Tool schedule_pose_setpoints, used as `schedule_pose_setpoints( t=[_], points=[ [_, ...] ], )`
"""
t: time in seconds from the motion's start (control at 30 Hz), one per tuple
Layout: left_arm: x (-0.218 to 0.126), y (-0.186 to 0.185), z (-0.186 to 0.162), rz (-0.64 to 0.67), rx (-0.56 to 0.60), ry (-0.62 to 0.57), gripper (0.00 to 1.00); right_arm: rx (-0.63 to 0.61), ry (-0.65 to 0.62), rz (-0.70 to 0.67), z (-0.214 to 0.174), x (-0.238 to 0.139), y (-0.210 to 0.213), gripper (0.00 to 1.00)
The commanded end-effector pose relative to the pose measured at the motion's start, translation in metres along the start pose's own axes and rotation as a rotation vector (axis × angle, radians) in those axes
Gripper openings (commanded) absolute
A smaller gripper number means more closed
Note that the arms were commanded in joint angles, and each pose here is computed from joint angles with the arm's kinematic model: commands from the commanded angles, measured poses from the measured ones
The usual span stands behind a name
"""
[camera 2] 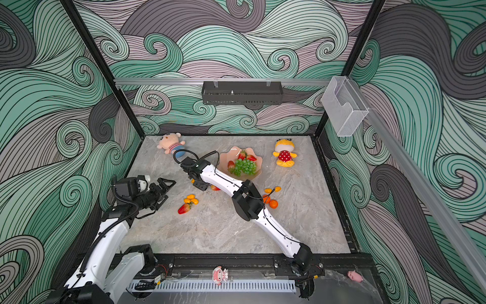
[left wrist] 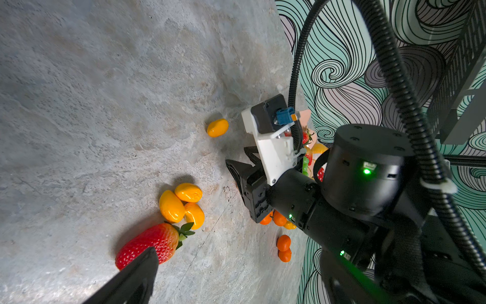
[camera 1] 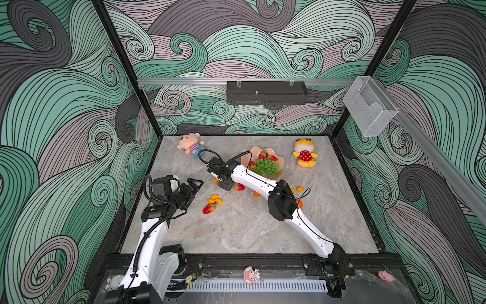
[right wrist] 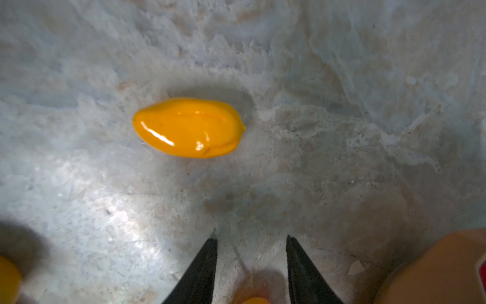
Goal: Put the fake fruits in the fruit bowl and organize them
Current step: 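Lower the right gripper onto the pale strawberry and close it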
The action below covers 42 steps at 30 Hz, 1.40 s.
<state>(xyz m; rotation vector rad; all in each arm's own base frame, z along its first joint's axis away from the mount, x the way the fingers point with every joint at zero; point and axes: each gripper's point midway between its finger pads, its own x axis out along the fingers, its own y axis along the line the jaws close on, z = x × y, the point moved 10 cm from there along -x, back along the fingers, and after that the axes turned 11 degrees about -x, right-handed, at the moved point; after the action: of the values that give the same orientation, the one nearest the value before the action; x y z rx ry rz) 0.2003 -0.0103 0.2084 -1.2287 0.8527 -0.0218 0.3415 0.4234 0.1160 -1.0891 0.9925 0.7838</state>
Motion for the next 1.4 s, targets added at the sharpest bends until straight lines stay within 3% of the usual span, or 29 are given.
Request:
schedule_pose_setpoints(
  t=[0.0, 0.63, 1.0, 1.37],
  points=[
    [-0.001, -0.003, 0.001, -0.018, 0.021, 0.008, 0.99, -0.041, 0.021, 0.061, -0.003, -0.006, 0.010, 0.45],
    [0.000, -0.003, 0.000, -0.024, 0.017, 0.024, 0.99, -0.110, 0.133, 0.011, -0.018, 0.000, 0.017, 0.36],
    [0.001, -0.008, 0.000, -0.045, 0.076, 0.068, 0.98, -0.100, 0.130, 0.021, -0.018, -0.004, 0.018, 0.23],
    [-0.002, -0.016, -0.002, -0.046, 0.123, 0.084, 0.99, -0.027, 0.056, 0.015, -0.015, -0.043, 0.006, 0.08]
  ],
)
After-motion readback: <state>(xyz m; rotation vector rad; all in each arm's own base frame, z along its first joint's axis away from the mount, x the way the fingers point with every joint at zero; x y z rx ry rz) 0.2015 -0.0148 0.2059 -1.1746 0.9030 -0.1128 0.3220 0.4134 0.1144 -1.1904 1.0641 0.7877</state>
